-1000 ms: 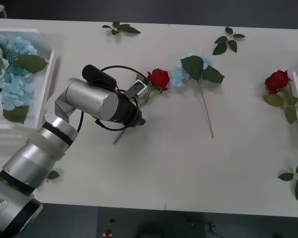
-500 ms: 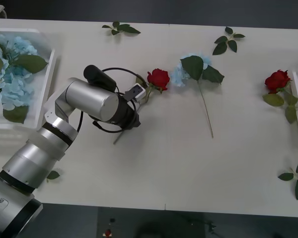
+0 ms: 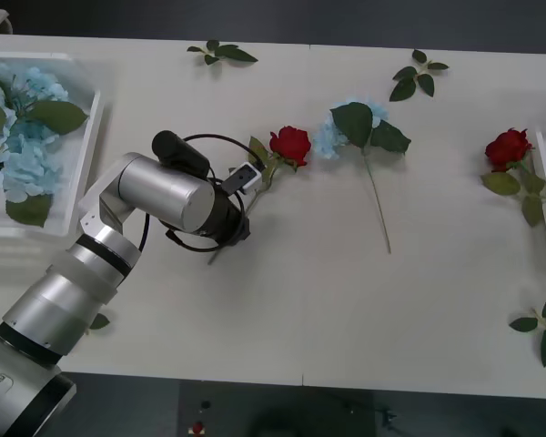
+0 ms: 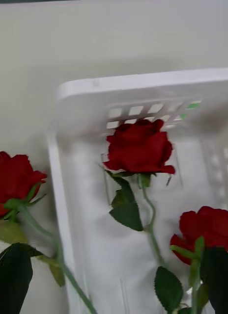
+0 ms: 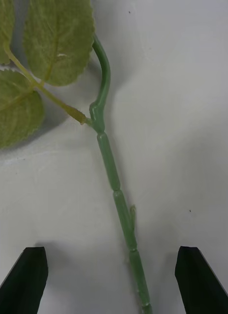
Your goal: Put the red flowers into the right box and the blue flowers into the left box
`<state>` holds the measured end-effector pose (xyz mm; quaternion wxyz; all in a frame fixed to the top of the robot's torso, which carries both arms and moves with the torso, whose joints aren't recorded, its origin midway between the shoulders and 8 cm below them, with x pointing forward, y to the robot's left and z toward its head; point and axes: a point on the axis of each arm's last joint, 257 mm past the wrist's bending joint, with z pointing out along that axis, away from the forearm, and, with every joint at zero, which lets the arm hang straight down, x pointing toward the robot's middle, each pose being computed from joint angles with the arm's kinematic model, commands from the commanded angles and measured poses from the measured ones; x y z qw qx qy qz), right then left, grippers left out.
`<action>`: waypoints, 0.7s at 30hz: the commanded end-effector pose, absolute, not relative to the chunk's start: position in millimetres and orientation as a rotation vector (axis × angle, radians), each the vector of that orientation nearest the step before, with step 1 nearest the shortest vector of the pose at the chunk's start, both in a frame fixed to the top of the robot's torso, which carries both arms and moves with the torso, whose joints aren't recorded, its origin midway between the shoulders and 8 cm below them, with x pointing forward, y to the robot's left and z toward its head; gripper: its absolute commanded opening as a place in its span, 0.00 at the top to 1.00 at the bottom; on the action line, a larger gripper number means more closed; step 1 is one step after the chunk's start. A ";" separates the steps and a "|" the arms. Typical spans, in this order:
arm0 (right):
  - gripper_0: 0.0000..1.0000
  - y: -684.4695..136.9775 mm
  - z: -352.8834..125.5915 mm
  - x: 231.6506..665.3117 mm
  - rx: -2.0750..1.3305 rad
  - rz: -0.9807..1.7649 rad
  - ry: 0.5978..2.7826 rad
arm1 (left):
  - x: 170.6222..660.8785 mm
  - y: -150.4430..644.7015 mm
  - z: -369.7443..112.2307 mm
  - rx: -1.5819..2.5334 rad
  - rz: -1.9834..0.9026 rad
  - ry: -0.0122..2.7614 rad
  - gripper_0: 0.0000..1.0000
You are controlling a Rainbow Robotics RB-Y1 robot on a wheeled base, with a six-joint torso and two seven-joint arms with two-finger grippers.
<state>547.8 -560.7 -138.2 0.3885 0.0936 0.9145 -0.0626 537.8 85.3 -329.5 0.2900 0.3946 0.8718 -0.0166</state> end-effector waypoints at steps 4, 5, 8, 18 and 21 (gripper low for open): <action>0.00 -499.5 -171.3 560.0 0.142 -0.114 2.359 | 543.4 103.4 -328.6 1.078 0.013 2.305 1.00; 0.00 -487.4 -178.3 563.8 0.135 -0.099 2.365 | 544.4 102.5 -327.7 1.076 0.010 2.300 1.00; 0.00 -475.8 -189.5 567.7 0.092 -0.135 2.382 | 546.5 100.9 -325.9 1.070 0.007 2.289 1.00; 0.00 -466.9 -197.5 589.9 0.008 -0.428 2.343 | 549.6 114.4 -324.1 1.048 0.016 2.287 1.00; 0.00 -471.4 -196.7 592.9 0.018 -0.482 2.336 | 547.6 133.5 -320.8 1.032 0.034 2.276 1.00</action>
